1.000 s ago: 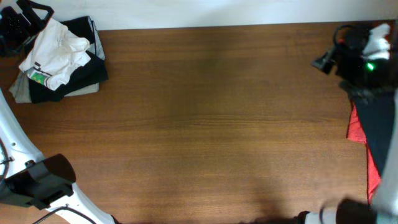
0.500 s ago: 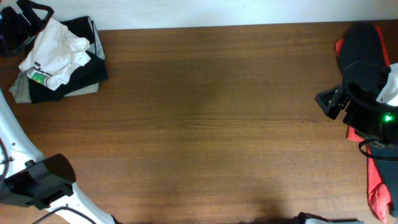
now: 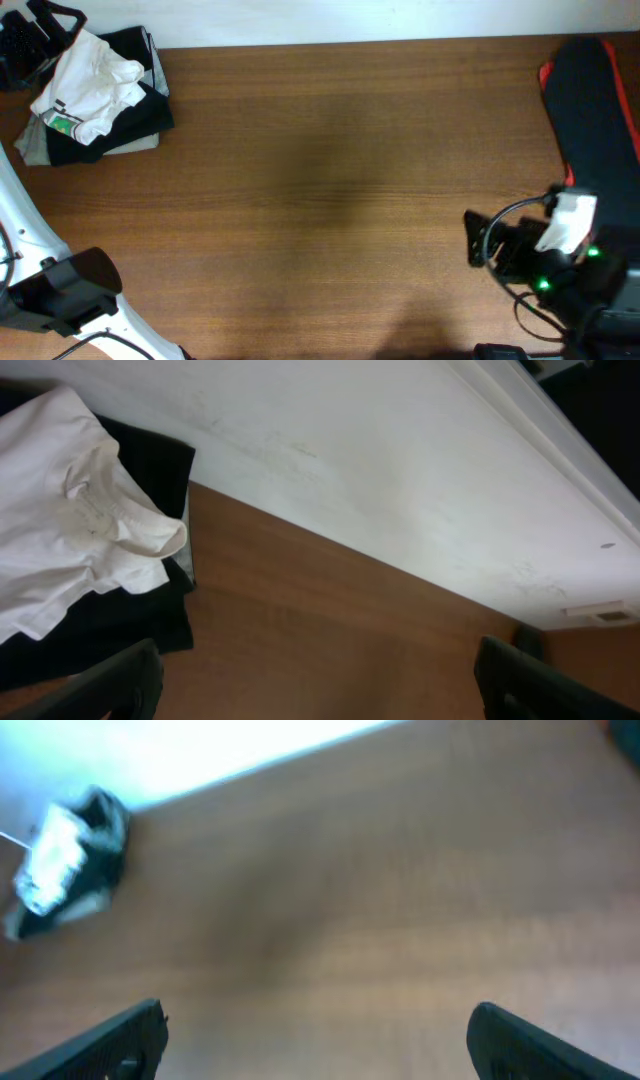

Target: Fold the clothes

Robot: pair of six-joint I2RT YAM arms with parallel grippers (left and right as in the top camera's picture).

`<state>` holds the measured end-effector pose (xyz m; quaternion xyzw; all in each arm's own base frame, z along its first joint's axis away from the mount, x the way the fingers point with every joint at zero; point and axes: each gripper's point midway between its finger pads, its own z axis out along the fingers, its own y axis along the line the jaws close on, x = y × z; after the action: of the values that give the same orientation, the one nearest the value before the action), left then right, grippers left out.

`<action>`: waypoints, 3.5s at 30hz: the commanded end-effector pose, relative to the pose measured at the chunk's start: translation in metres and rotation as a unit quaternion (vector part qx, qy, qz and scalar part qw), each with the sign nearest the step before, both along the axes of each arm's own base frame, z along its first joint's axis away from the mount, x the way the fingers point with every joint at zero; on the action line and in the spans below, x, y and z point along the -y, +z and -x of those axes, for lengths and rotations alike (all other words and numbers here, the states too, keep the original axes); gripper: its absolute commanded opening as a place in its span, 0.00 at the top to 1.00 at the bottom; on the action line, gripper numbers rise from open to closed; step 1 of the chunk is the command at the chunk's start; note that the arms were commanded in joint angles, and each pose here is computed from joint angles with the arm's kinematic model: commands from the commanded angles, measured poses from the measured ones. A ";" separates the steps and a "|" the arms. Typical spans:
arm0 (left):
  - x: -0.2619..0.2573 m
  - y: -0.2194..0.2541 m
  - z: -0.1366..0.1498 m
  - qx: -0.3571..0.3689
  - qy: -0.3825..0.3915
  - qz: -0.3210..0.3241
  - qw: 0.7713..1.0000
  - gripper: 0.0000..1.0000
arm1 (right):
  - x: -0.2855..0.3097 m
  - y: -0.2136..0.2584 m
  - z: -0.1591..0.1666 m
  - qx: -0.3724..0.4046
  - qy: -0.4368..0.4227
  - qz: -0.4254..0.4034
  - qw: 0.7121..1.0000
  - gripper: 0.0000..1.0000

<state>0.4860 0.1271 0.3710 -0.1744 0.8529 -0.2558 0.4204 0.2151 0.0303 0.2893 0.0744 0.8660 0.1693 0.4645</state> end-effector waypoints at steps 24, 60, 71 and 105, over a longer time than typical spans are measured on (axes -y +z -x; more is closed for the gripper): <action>0.000 0.007 0.002 0.009 -0.002 -0.001 1.000 0.01 | 0.021 -0.132 -0.031 0.258 -0.027 0.184 0.948 0.01; 0.191 -0.022 0.143 -0.064 -0.172 0.024 0.983 0.01 | 0.019 -0.131 -0.031 0.260 -0.022 0.182 0.948 0.01; 0.187 -0.065 0.216 0.343 -0.071 -0.137 0.927 0.01 | 0.019 -0.131 -0.031 0.260 -0.022 0.182 0.948 0.01; 0.124 -0.214 0.240 0.268 0.057 -0.283 0.919 0.01 | 0.019 -0.131 -0.031 0.260 -0.022 0.182 0.948 0.01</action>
<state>0.2461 -0.0004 0.1581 -0.0219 0.7339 -0.0296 0.6782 0.2457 0.0105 0.1610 -0.0365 0.7290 0.0142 0.6834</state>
